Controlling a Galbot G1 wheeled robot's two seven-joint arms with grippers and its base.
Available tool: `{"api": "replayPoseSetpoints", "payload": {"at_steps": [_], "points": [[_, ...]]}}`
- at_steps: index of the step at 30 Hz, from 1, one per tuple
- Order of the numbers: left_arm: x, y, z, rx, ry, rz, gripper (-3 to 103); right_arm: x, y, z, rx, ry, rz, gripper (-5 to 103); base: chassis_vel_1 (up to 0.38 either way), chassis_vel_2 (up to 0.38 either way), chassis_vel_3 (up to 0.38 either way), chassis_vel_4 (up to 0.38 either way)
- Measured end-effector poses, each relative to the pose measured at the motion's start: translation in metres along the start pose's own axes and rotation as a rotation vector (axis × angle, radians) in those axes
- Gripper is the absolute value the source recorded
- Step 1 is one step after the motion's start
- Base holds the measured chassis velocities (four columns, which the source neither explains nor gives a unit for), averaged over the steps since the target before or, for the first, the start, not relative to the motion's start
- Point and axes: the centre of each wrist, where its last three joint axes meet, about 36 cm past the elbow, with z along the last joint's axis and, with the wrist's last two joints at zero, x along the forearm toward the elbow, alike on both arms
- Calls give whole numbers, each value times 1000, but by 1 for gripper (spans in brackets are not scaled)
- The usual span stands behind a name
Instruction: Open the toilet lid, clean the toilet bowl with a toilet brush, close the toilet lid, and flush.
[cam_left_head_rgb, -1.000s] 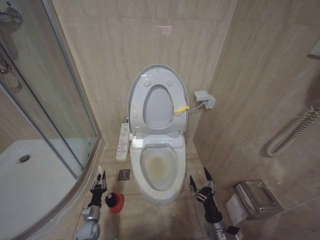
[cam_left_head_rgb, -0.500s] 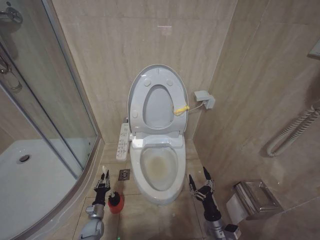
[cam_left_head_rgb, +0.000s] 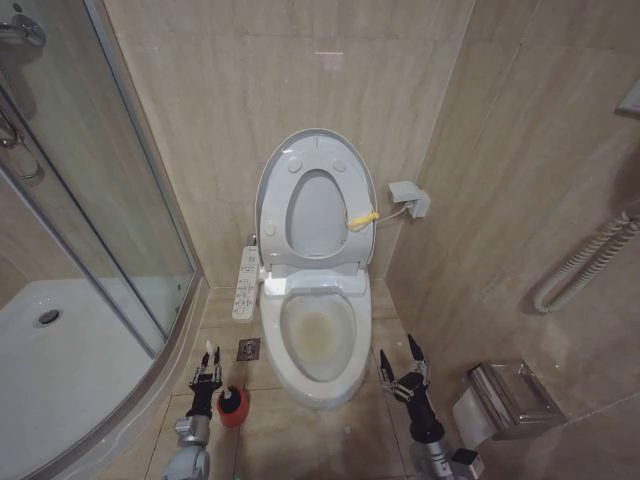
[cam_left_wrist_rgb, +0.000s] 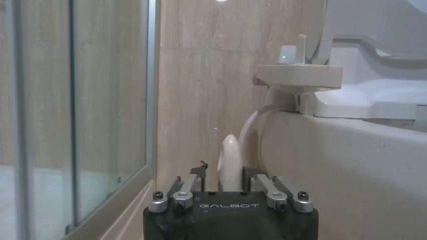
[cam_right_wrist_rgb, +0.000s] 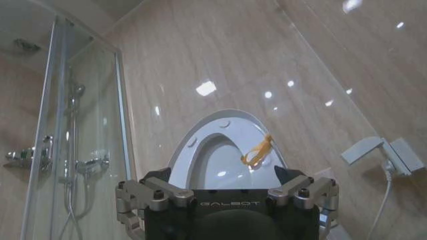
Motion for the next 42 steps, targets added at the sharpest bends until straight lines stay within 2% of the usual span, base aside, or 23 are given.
{"api": "replayPoseSetpoints", "payload": {"at_steps": [1, 6, 7, 12, 15, 16, 18, 21, 23, 24, 26, 27, 29, 30, 34, 35, 37, 39, 40, 42], "points": [[2, 2, 0, -3, 2, -5, 38, 0, 0, 0, 0, 0, 0, 100, 0, 0, 0, 0], [11, 3, -1, -4, 2, -4, 38, -1, 2, 1, -5, -1, -3, 100, 0, 0, 0, 0], [14, 3, -2, -2, -1, 0, 65, -1, 3, 2, -7, -2, -4, 100, 0, 0, 0, 0], [29, 3, -11, 6, -20, 18, 65, -4, 5, 2, -11, -7, -10, 100, 0, 0, 0, 0], [60, 3, -32, 25, -51, 41, 65, -8, 8, 2, -14, -13, -13, 100, 0, 0, 0, 0], [70, 3, -42, 31, -62, 48, 92, -10, 9, 2, -15, -17, -12, 100, 0, 0, 0, 0], [77, 3, -49, 34, -65, 50, 92, -12, 11, 2, -14, -22, -9, 100, 0, 0, 0, 0], [93, 1, -86, 50, -96, 44, 92, -22, 17, 2, -8, -35, 7, 100, 0, 0, 0, 0], [96, 0, -95, 52, -102, 41, 92, -25, 18, 2, -4, -36, 17, 100, 0, 0, 0, 0], [100, -2, -108, 56, -110, 37, 100, -30, 21, 2, 2, -34, 28, 100, 0, 0, 0, 0], [105, -6, -128, 63, -115, 23, 100, -40, 28, 3, 9, -32, 61, 100, 0, 0, 0, 0], [105, -6, -128, 63, -115, 23, 100, -40, 28, 3, 9, -32, 61, 100, 0, 0, 0, 0], [107, -13, -156, 81, -124, 5, 100, -52, 35, 3, 28, -24, 88, 100, 0, 0, 0, 0], [107, -13, -156, 81, -124, 5, 100, -52, 35, 3, 28, -24, 88, 100, 0, 0, 0, 0], [103, -19, -215, 107, -176, -11, 100, -78, 51, -8, 130, 9, 193, 100, 0, 0, 0, 0], [103, -19, -215, 107, -176, -11, 100, -78, 51, -8, 130, 9, 193, 100, 0, 0, 0, 0], [103, -18, -245, 116, -192, -26, 100, -93, 57, -17, 171, 26, 256, 100, 0, 0, 0, 0], [104, -16, -273, 120, -189, -50, 100, -109, 57, -27, 220, 39, 301, 100, 0, 0, 0, 0], [104, -16, -273, 120, -189, -50, 100, -109, 57, -27, 220, 39, 301, 100, 0, 0, 0, 0], [104, -13, -301, 116, -206, -61, 100, -122, 50, -37, 274, 56, 314, 100, 0, 0, 0, 0]]}}
